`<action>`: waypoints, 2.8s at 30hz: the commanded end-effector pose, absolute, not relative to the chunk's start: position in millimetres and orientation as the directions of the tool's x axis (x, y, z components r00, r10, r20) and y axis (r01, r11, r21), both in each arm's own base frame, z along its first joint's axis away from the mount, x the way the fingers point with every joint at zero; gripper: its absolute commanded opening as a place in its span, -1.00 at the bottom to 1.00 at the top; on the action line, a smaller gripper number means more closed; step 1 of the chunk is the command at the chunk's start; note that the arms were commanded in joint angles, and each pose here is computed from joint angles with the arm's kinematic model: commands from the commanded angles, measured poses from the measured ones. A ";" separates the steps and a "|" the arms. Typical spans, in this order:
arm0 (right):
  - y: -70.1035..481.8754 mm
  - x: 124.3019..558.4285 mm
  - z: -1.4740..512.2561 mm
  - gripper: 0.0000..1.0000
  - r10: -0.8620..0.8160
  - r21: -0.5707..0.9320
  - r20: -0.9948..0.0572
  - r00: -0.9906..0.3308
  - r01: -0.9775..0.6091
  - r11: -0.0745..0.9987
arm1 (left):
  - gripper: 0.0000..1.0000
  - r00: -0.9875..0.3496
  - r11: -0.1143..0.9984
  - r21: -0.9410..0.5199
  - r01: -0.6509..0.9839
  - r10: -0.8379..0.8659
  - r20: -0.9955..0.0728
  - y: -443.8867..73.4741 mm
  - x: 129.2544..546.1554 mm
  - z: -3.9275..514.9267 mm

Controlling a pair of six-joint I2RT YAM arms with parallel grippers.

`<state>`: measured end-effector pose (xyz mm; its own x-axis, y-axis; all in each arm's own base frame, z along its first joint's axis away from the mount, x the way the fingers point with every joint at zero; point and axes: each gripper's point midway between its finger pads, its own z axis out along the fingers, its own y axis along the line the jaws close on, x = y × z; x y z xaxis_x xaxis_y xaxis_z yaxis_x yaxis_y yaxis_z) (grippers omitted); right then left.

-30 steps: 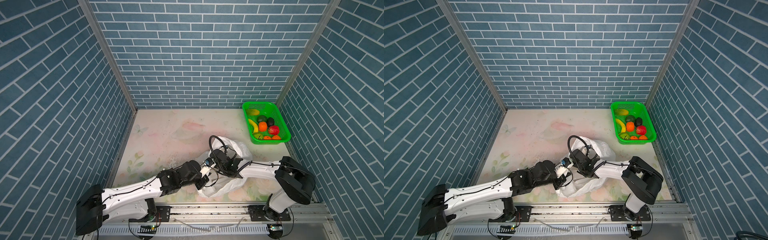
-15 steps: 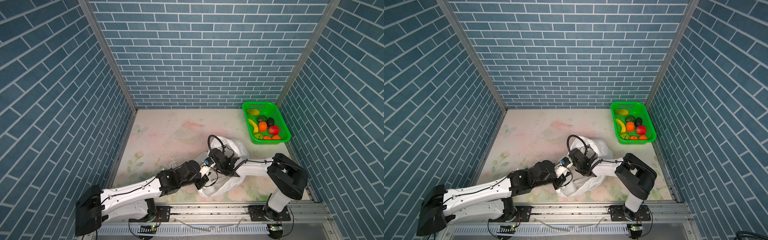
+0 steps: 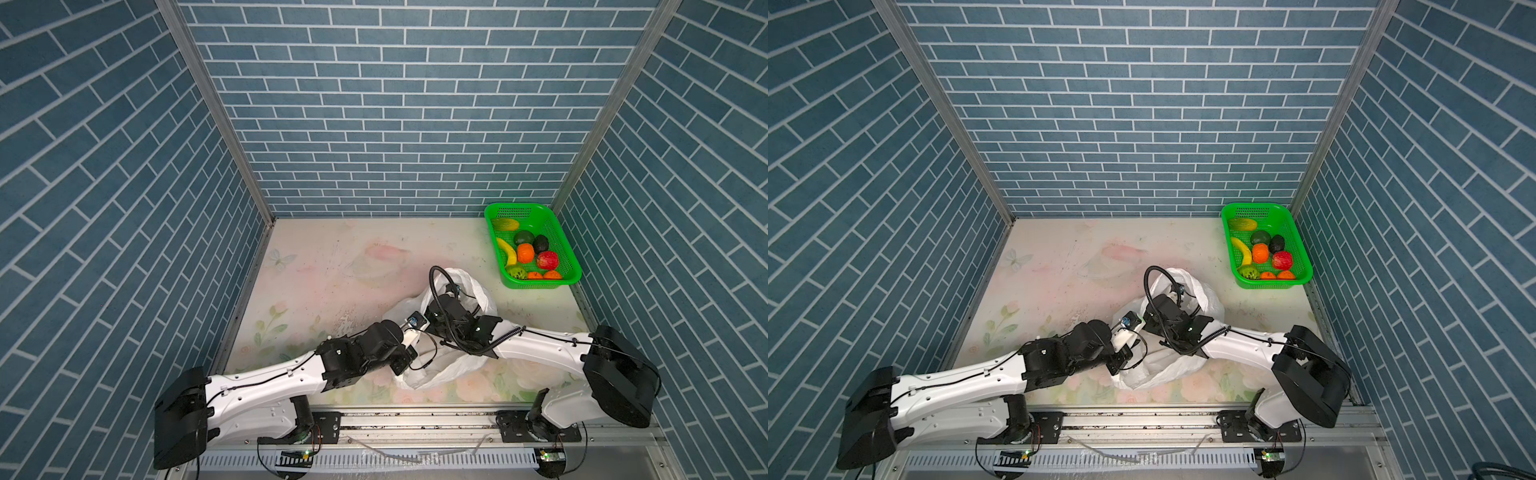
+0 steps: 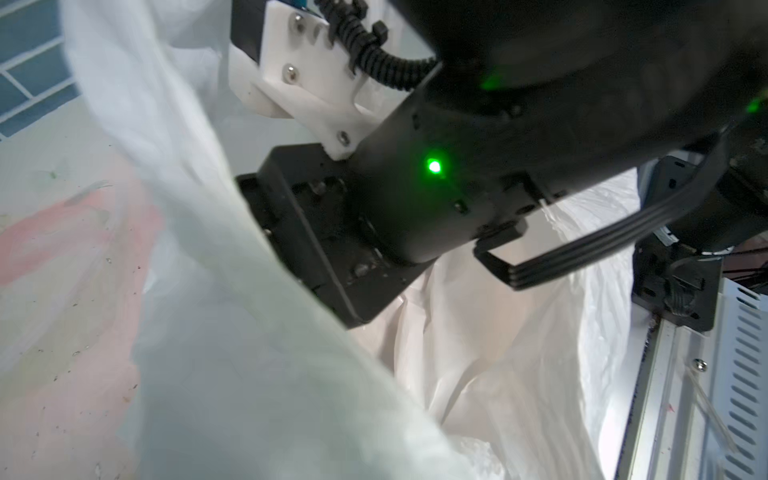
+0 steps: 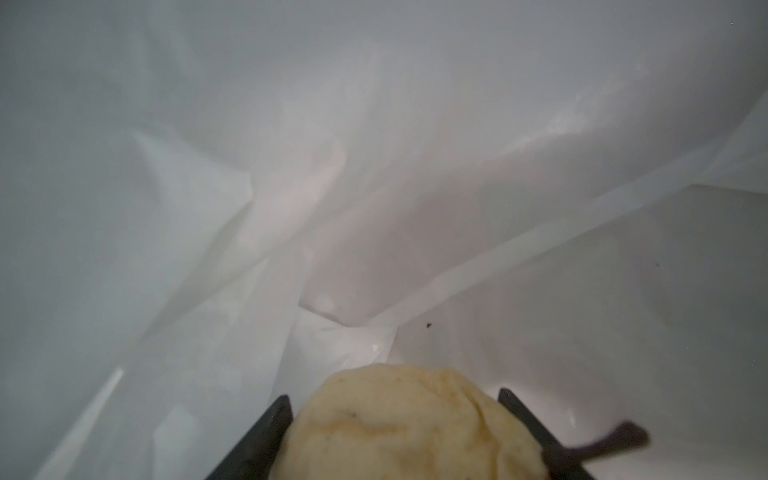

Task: Untie the knot of the plastic bag and take out the fruit
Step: 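Lift the pale pear out of the bag toward the basket, then lower the pear into the green basket and open the right gripper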

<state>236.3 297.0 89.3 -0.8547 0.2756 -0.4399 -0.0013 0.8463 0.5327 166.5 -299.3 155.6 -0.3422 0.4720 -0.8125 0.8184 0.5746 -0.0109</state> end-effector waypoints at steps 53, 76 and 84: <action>134.6 307.8 331.0 0.20 0.310 0.506 -0.683 -0.661 -0.122 0.854 | -1.00 -0.415 0.783 0.073 0.618 0.404 -0.815 -250.3 202.0 166.6; -41.2 496.0 192.2 0.19 0.471 0.396 -0.646 -0.601 0.263 0.880 | -1.00 -0.396 0.784 0.056 0.619 0.373 -0.839 -252.7 203.0 177.2; -58.8 500.3 162.3 0.51 0.459 0.332 -0.614 -0.641 0.318 0.888 | -1.00 -0.392 0.781 0.056 0.622 0.372 -0.841 -258.9 205.6 178.2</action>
